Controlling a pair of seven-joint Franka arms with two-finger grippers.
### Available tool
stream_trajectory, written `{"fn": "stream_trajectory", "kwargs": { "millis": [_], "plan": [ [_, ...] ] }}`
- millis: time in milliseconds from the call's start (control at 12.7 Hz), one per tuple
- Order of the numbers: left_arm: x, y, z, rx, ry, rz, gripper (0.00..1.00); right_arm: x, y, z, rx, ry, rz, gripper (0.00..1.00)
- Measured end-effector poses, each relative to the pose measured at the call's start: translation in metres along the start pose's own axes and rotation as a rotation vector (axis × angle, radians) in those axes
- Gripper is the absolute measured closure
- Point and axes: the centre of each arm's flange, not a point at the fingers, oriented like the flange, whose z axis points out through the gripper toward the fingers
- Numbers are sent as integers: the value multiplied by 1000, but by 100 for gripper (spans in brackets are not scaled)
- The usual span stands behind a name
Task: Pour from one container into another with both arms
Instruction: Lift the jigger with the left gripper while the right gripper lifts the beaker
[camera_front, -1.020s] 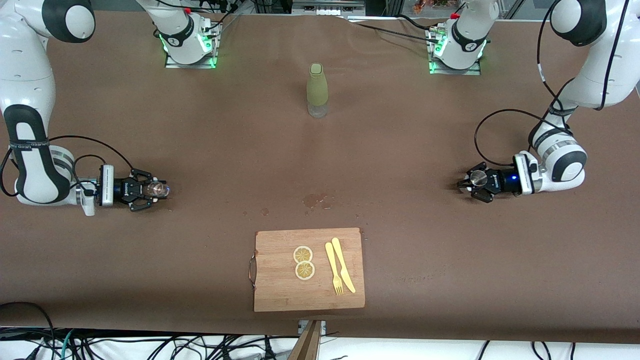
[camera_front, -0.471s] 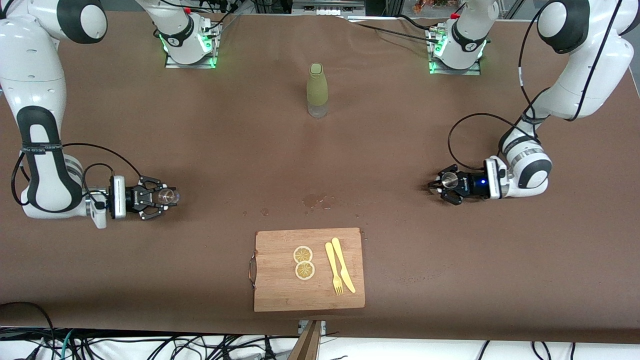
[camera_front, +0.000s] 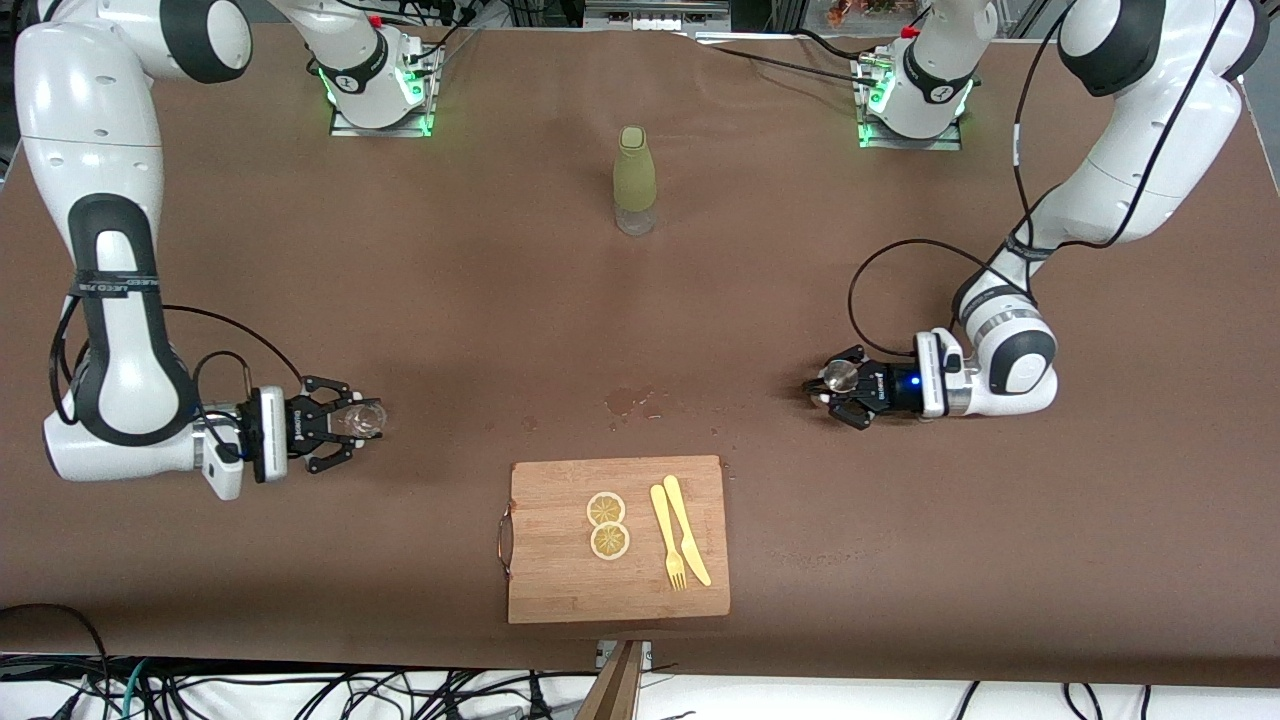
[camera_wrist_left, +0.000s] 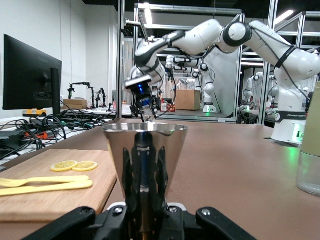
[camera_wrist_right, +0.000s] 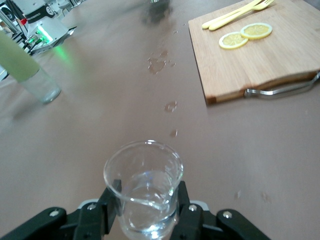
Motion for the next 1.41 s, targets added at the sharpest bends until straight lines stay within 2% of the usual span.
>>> {"fn": "stream_trajectory", "kwargs": {
  "millis": [314,706,863,1177,1413],
  "plan": [
    [7,2,54,30,18,-28,92,90,-4,27,6,-105,70,51],
    [3,19,121,11,-83,-29,92,192,-31,87,-41,-293,154,51],
    [3,27,146,11,-123,-30,92,221,-43,113,-64,-350,185,51],
    [5,39,178,22,-185,-30,92,254,-54,150,-143,-387,262,51],
    [-5,48,196,26,-170,-62,92,271,-60,165,-195,-395,311,51]
  ]
}}
